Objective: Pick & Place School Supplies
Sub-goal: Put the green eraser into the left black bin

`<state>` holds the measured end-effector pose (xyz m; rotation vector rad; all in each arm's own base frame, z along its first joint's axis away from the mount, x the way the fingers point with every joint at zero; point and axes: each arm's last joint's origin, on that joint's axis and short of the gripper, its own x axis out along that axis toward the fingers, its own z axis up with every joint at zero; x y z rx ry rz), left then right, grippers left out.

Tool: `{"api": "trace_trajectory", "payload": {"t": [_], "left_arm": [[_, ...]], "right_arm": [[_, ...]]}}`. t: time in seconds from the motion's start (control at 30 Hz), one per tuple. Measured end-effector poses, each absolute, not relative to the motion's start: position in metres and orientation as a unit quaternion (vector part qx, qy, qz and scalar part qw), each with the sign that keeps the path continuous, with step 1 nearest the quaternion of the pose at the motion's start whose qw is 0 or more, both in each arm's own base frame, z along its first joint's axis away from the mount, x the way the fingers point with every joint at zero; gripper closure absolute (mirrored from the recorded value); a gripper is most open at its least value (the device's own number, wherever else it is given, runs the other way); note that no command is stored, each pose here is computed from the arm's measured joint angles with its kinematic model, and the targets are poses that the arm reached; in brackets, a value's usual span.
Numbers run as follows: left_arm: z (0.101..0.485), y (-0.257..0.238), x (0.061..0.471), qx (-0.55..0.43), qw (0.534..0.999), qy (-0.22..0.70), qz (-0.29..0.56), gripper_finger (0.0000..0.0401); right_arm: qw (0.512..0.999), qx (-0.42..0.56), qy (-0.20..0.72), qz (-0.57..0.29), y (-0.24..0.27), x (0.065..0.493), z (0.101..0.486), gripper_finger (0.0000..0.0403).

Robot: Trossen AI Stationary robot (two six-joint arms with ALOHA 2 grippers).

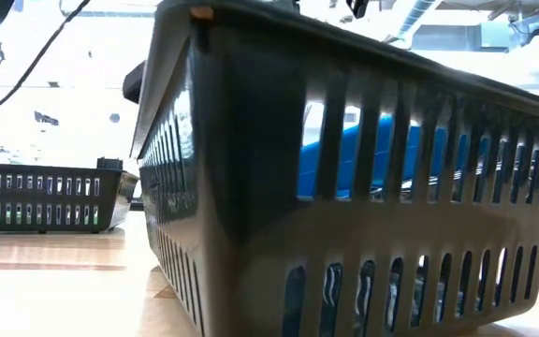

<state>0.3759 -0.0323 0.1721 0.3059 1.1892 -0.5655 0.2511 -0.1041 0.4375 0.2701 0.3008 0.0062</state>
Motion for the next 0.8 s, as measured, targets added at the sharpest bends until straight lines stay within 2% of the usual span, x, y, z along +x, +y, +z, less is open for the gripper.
{"api": "trace_trajectory", "payload": {"t": [0.23, 0.4, 0.8], "left_arm": [[0.151, -0.039, 0.385, 0.140, 0.780, 0.551, -0.261, 0.0188], [0.151, -0.038, 0.387, 0.141, 0.786, 0.544, -0.260, 0.0201], [0.142, -0.040, 0.392, 0.128, 0.792, 0.542, -0.251, 0.0189]], "right_arm": [[0.980, 0.132, 0.149, 0.004, -0.104, 0.251, 0.437, 0.0403], [0.980, 0.132, 0.149, 0.004, -0.104, 0.251, 0.437, 0.0403], [0.981, 0.124, 0.149, 0.005, -0.104, 0.251, 0.437, 0.0403]]}}
